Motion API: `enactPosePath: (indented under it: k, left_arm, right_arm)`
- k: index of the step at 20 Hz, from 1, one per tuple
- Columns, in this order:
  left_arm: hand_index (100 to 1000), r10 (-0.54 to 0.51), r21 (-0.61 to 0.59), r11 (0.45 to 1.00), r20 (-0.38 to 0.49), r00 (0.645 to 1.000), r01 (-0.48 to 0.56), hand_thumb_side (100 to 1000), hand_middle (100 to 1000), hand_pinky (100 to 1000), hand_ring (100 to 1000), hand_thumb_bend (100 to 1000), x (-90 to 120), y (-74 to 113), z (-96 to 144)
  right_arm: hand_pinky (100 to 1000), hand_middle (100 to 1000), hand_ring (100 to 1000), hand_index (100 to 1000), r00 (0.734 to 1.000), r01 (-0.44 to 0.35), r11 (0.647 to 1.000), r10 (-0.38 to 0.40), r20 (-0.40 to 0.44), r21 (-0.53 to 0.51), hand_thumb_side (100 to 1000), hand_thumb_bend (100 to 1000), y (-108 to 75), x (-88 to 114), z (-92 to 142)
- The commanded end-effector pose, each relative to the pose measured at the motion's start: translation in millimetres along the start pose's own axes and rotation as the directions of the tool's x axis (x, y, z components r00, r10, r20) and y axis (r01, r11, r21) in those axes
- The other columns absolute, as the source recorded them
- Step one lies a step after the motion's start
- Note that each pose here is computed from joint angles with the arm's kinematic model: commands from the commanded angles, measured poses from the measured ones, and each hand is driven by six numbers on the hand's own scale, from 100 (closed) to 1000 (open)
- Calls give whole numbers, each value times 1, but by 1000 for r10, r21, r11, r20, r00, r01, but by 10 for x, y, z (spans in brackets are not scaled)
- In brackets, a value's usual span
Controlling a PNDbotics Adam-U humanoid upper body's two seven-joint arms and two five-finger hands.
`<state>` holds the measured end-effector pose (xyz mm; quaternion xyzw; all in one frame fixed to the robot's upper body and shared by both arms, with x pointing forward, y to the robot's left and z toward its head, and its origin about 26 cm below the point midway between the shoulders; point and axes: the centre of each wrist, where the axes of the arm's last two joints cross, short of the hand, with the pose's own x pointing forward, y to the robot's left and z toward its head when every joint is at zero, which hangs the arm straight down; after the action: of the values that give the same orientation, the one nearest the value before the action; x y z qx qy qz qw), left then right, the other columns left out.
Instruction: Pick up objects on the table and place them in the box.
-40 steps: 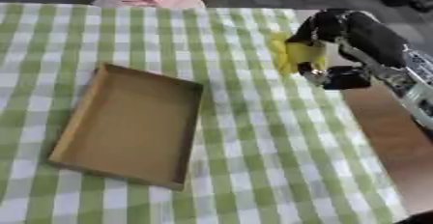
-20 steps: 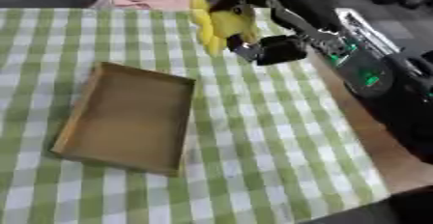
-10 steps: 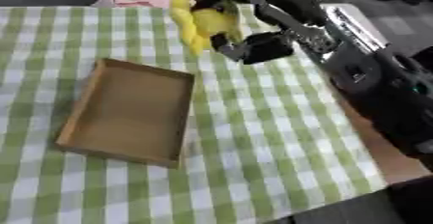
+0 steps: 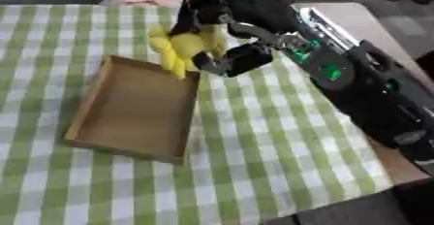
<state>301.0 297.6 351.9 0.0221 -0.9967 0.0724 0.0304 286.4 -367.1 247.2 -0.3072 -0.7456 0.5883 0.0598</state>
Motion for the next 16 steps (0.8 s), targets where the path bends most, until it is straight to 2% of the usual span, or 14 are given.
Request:
enactPosePath:
  k: [1, 2, 3, 4, 16]
  left_arm:
    - [630, 26, -3, 1000, 34, 999, -25, 369, 751, 656, 745, 250, 48, -82, -77]
    - [631, 35, -2, 999, 34, 999, -35, 369, 751, 656, 745, 252, 45, -106, -77]
    - [631, 44, 0, 999, 34, 998, -44, 378, 751, 656, 745, 258, 42, -126, -77]
    - [631, 52, 1, 999, 33, 998, -52, 373, 751, 656, 745, 251, 39, -143, -76]
    - [624, 111, -4, 994, 36, 993, -111, 393, 756, 658, 748, 231, 31, -243, -94]
  right_arm:
    - [661, 585, 621, 727, 1000, -30, 999, 30, -1, 36, 187, 100, -5, -73, 12]
    - [661, 586, 621, 727, 1000, -30, 999, 30, -6, 39, 188, 100, 14, -93, 23]
    - [661, 586, 621, 728, 999, -30, 999, 31, -10, 43, 149, 100, 31, -113, 34]
    - [661, 586, 621, 727, 999, -31, 998, 32, -14, 47, 192, 100, 47, -131, 43]
    - [668, 592, 627, 728, 998, -48, 995, 51, -29, 91, 217, 100, 261, -287, 54]
